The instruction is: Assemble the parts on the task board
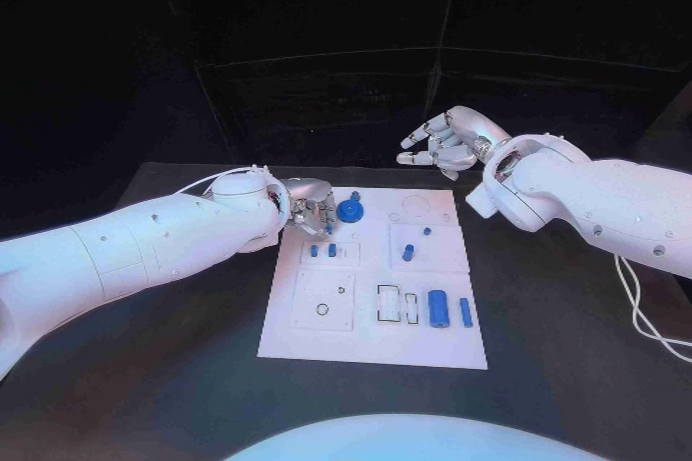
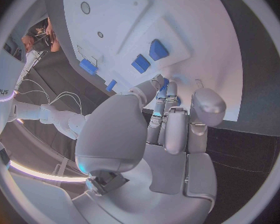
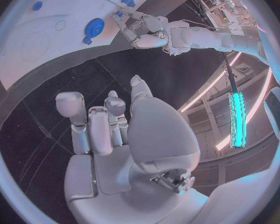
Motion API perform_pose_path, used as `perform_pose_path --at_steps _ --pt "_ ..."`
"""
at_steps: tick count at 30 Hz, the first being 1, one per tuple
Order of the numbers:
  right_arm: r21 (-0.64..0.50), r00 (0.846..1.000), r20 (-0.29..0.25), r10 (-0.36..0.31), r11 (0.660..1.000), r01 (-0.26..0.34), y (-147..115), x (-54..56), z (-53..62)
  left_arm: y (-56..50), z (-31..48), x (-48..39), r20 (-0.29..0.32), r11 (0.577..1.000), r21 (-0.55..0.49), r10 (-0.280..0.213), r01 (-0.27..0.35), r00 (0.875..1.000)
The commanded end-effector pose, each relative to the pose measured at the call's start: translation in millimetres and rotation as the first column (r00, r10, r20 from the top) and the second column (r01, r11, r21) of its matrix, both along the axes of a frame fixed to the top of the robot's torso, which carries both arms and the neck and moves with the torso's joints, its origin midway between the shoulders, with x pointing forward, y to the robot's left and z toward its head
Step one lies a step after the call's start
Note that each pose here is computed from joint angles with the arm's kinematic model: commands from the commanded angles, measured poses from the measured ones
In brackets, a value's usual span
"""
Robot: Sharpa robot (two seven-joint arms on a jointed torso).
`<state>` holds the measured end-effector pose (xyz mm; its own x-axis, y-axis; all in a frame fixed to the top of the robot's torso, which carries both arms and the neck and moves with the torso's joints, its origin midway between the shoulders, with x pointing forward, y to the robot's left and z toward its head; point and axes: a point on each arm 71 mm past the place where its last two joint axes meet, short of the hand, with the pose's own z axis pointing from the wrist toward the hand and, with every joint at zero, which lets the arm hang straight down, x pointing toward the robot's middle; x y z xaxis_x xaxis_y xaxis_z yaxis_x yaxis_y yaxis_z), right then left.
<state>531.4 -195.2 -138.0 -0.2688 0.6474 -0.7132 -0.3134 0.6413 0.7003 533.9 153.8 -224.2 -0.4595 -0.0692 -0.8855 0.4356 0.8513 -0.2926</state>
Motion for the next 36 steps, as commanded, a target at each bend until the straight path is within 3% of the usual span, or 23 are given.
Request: perform_pose_path --at_steps 1,14,17,22,26,32,36 --pt "0.004 1.0 0.004 0.009 1.0 -0.009 1 0.1 1.4 0.7 -0.9 -0.2 -0.01 1.0 0.005 0.0 0.0 1.0" --pt "0.001 1.0 0.0 0.004 1.0 -0.004 -1 0.5 1.0 4.2 0.2 0.3 0.004 1.0 -0.014 0.019 -0.019 1.0" --pt "-0.011 1.0 -0.022 -0.005 1.0 0.005 -4 1.4 -0.9 7.4 0.7 0.3 0.009 0.999 -0.024 0.03 -0.029 1.0" --pt "-0.051 0.998 -0.058 -0.02 0.999 0.017 -11 3.1 -4.8 18.1 2.6 0.4 0.026 0.998 -0.046 0.054 -0.052 0.998" --pt "-0.112 0.998 -0.063 -0.02 0.994 0.013 -18 4.4 -7.6 35.1 7.5 1.2 0.049 0.989 -0.115 0.102 -0.096 0.994" --pt "-0.268 1.0 -0.009 0.021 0.963 -0.023 -22 2.7 -13.5 61.3 16.2 1.5 -0.014 0.911 -0.36 0.212 -0.203 0.977" --pt "-0.398 0.997 0.041 0.06 0.916 -0.039 -24 -2.7 -22.0 72.0 24.4 -2.5 -0.087 0.784 -0.572 0.236 -0.242 0.968"
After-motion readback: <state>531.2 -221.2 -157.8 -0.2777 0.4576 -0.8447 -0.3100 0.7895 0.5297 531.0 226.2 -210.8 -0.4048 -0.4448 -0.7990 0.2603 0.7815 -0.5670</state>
